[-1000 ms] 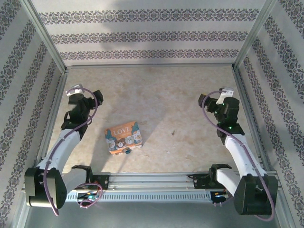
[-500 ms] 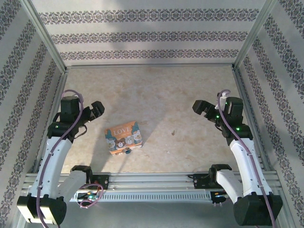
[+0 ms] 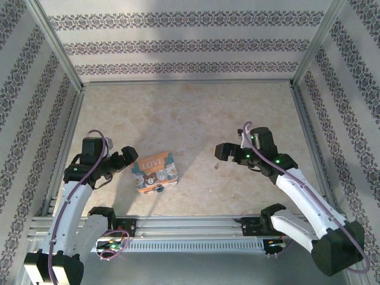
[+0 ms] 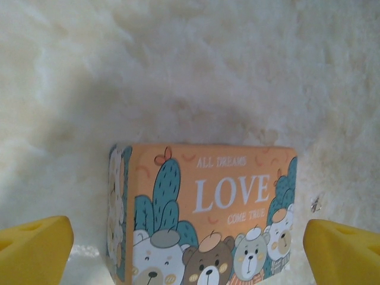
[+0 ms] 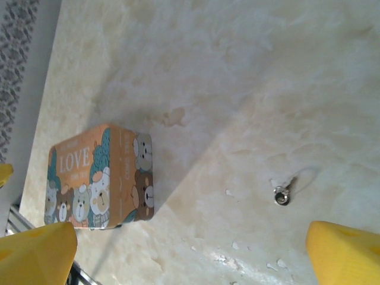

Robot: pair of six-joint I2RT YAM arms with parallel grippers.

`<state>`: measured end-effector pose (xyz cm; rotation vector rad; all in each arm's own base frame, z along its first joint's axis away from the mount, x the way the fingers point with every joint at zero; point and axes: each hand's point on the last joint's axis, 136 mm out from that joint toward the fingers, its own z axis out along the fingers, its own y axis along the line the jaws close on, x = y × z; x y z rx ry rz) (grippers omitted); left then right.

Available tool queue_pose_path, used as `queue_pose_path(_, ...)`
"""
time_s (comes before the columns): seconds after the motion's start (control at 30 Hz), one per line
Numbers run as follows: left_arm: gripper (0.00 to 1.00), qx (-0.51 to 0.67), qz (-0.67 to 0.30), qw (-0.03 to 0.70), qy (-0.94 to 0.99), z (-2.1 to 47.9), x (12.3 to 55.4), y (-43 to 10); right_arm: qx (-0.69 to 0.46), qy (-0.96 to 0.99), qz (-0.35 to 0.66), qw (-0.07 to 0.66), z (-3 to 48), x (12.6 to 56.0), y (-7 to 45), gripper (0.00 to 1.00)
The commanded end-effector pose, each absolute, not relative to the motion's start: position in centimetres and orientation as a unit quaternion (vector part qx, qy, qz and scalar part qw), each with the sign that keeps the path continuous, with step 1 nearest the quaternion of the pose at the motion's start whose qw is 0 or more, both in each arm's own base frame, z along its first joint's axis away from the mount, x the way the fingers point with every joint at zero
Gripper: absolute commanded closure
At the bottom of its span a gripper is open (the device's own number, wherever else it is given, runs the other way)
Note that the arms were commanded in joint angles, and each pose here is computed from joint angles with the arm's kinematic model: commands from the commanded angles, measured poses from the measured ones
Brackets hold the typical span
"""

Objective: Unlock a padlock with a key

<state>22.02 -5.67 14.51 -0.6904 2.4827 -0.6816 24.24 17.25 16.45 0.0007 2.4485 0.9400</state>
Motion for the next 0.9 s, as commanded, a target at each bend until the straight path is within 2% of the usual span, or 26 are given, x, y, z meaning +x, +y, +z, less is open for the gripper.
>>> queue_pose_path(0.0,0.01,-0.269,-0.295,0.231,0.887,14.6,22.1,-6.7,-0.008,0.904,0.344,0.255,15.6,24.7,18.8,0.02)
queue_pose_path(0.23,0.01,-0.283,-0.352,0.208,0.868,13.0,22.1,-8.3,-0.060,0.903,0.363,0.222,14.4,24.8,23.5,0.02)
queue_pose_path(0.6,0.01,-0.315,-0.386,0.188,0.846,10.0,22.3,-9.0,-0.092,0.897,0.409,0.141,11.7,25.4,31.3,0.02)
queue_pose_path(0.87,0.01,-0.319,-0.397,0.180,0.842,9.6,22.2,-9.3,-0.109,0.891,0.431,0.090,9.9,24.6,35.2,0.02)
